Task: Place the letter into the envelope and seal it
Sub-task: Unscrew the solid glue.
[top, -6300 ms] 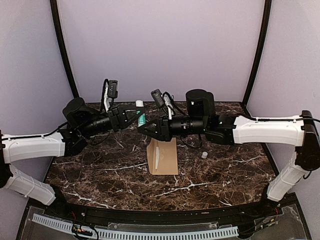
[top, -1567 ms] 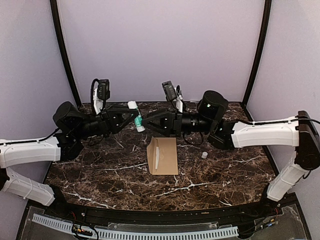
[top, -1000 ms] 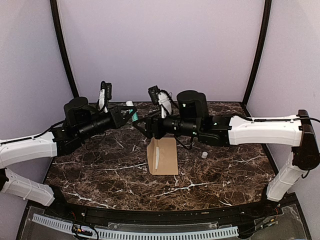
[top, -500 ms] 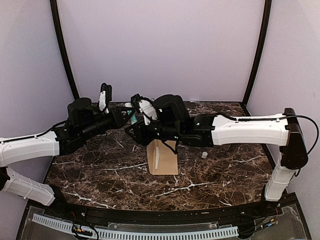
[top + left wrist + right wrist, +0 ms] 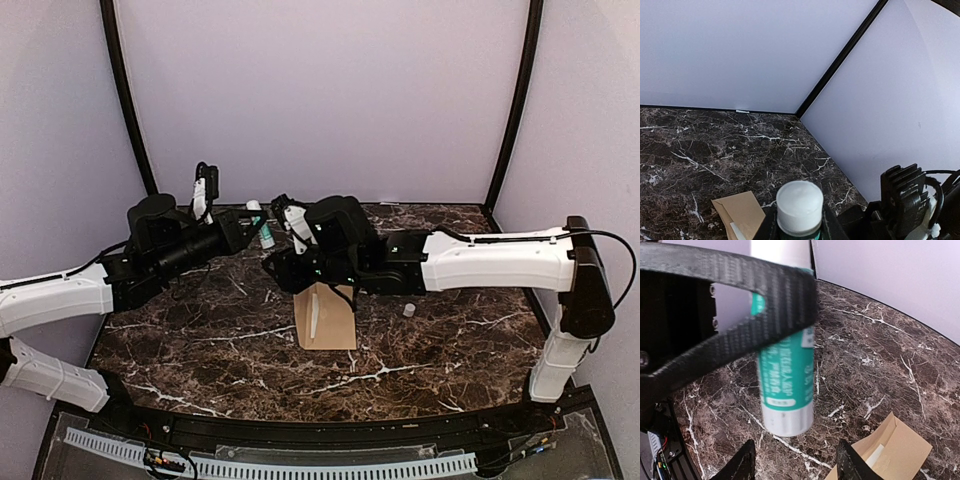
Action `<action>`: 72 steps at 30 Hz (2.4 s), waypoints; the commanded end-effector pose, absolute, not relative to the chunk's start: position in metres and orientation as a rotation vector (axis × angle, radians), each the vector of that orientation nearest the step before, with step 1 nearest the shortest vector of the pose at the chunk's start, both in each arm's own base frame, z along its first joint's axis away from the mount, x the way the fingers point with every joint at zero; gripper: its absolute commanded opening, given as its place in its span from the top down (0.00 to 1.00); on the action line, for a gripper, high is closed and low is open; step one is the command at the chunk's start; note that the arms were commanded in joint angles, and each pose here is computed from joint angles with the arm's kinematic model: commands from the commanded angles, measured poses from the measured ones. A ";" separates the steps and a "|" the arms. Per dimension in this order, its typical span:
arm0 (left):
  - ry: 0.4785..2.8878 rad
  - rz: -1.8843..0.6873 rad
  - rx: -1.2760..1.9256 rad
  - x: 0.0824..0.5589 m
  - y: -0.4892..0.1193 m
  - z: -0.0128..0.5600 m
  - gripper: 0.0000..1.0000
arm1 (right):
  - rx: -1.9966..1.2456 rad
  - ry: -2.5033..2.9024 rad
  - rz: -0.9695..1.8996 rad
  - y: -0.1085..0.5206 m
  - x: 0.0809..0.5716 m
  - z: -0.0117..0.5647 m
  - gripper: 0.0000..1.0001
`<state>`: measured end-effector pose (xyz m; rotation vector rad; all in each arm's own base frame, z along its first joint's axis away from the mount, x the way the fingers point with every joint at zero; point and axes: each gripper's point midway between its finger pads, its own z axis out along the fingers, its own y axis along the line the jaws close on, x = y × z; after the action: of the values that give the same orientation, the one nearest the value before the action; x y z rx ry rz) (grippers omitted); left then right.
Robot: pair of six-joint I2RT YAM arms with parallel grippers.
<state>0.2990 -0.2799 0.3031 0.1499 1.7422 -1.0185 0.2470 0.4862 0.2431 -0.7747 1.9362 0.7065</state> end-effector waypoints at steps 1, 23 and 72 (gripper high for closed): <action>1.673 -1.068 0.217 0.288 -0.284 0.321 1.00 | -0.723 1.910 0.686 0.479 0.257 0.259 0.48; 1.653 -1.116 0.275 0.282 -0.293 0.324 1.00 | -0.745 1.817 0.812 0.503 0.255 0.287 0.67; 1.176 -1.587 0.900 0.161 -0.315 0.390 1.00 | -0.971 1.215 1.711 0.439 0.153 0.393 0.82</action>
<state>0.1738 -0.3222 0.3822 0.8559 1.2356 -1.5870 0.1432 0.4638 0.3393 -1.0768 1.3872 1.7275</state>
